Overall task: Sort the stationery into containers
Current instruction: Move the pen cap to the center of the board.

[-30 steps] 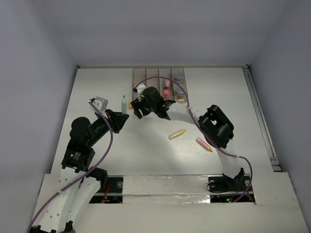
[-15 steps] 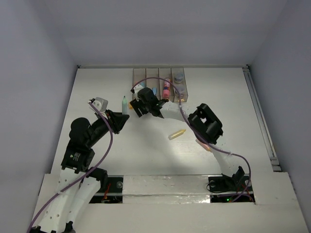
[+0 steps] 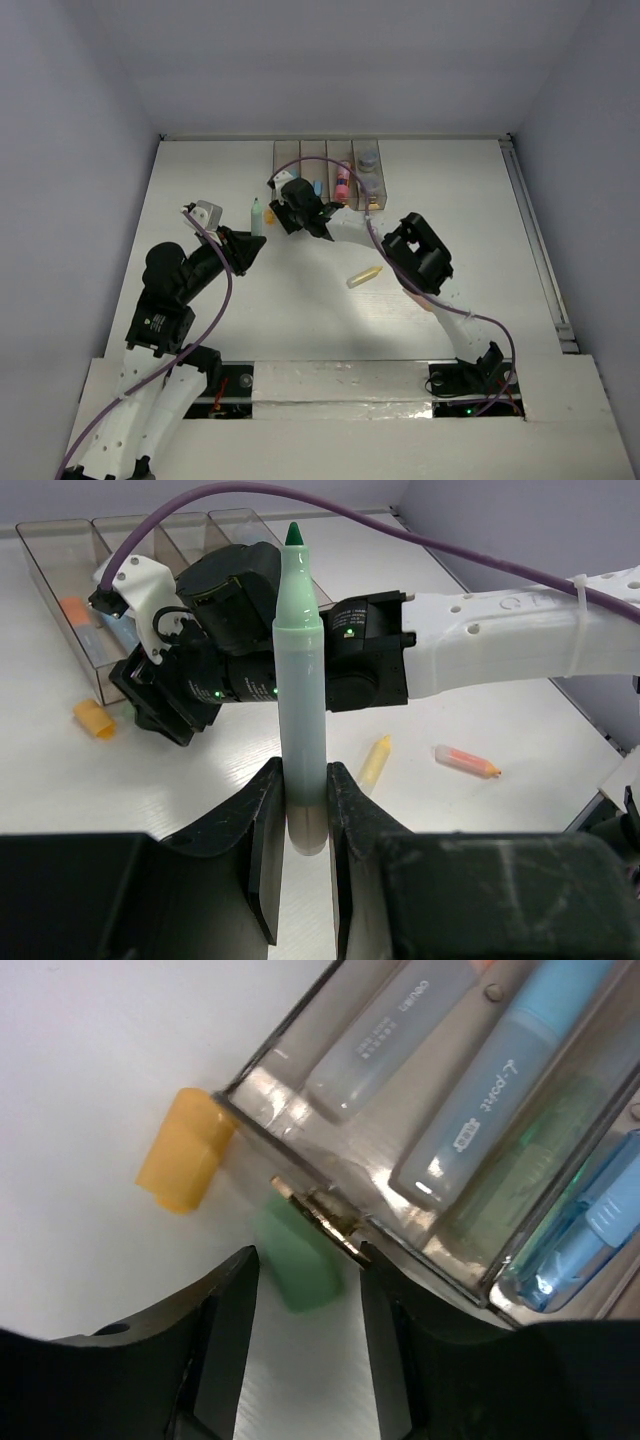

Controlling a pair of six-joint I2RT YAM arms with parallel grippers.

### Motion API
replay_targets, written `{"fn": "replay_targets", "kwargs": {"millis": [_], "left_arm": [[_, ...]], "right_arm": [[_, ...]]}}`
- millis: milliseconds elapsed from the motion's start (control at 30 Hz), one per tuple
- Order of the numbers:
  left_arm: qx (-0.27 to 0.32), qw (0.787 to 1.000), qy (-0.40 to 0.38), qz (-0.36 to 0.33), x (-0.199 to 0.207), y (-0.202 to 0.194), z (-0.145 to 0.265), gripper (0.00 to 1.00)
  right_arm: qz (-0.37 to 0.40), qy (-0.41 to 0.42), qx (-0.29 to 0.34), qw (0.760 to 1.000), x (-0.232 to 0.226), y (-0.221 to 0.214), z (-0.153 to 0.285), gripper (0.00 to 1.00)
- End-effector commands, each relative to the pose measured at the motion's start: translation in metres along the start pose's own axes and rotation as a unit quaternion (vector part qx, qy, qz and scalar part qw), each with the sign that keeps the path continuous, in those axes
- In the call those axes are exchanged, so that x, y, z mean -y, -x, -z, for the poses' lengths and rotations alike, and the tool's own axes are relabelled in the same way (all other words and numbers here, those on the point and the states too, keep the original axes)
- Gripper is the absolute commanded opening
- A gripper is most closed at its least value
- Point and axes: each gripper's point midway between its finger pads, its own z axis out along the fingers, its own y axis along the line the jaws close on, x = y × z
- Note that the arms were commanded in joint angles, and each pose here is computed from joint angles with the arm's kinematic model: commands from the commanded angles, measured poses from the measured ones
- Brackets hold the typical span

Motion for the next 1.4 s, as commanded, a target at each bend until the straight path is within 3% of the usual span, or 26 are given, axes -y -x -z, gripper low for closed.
{"fn": "replay_targets", "kwargs": {"millis": [0,133,200,267,300,400,433,667,833,967,1000,1067,1200,1367], "left_arm": [[0.033,0.999,-0.012,-0.020,0.007,0.022,0.001,0.00],[0.033,0.999,-0.012,-0.019,0.007,0.022,0.000,0.00],[0.033,0.999,-0.014,-0.020,0.008,0.022,0.000,0.00],[0.032,0.999,-0.013,-0.019,0.007,0.022,-0.001,0.00],[0.031,0.999,-0.012,-0.019,0.007,0.021,-0.001,0.00],[0.033,0.999,-0.012,-0.019,0.007,0.022,-0.001,0.00],[0.033,0.999,-0.013,-0.019,0.007,0.022,0.000,0.00],[0.033,0.999,-0.014,-0.018,0.008,0.022,-0.001,0.00],[0.031,0.999,-0.011,-0.016,0.006,0.021,-0.001,0.00],[0.029,0.999,-0.011,-0.015,0.006,0.020,-0.002,0.00],[0.029,0.999,-0.011,-0.015,0.006,0.020,-0.002,0.00],[0.027,0.999,-0.010,-0.014,0.005,0.018,-0.002,0.00],[0.028,0.999,-0.010,-0.015,0.005,0.019,-0.002,0.00],[0.029,0.999,-0.010,-0.016,0.006,0.020,-0.001,0.00]], "right_arm": [[0.003,0.017,0.008,1.000,-0.004,0.006,-0.003,0.49],[-0.005,0.029,0.009,1.000,-0.007,0.002,0.010,0.33],[-0.006,0.034,0.001,0.999,-0.008,-0.011,0.015,0.12],[-0.012,0.040,0.005,0.999,-0.009,-0.006,0.027,0.05],[-0.010,0.046,-0.015,0.999,-0.011,-0.026,0.031,0.05],[-0.013,0.070,0.007,0.997,-0.016,-0.018,0.057,0.06],[-0.011,0.080,-0.014,0.997,-0.019,-0.040,0.064,0.06],[0.006,0.159,-0.071,0.985,-0.041,-0.086,0.121,0.09],[0.026,0.145,-0.120,0.982,-0.037,-0.118,0.133,0.22],[0.032,0.091,-0.127,0.987,-0.017,-0.119,0.131,0.42],[0.031,0.088,-0.120,0.988,-0.017,-0.115,0.131,0.54],[0.027,0.085,-0.103,0.991,-0.015,-0.104,0.136,0.61],[0.015,0.076,-0.076,0.994,-0.011,-0.088,0.152,0.92],[-0.017,0.093,-0.040,0.995,-0.024,-0.066,0.180,0.97]]}}
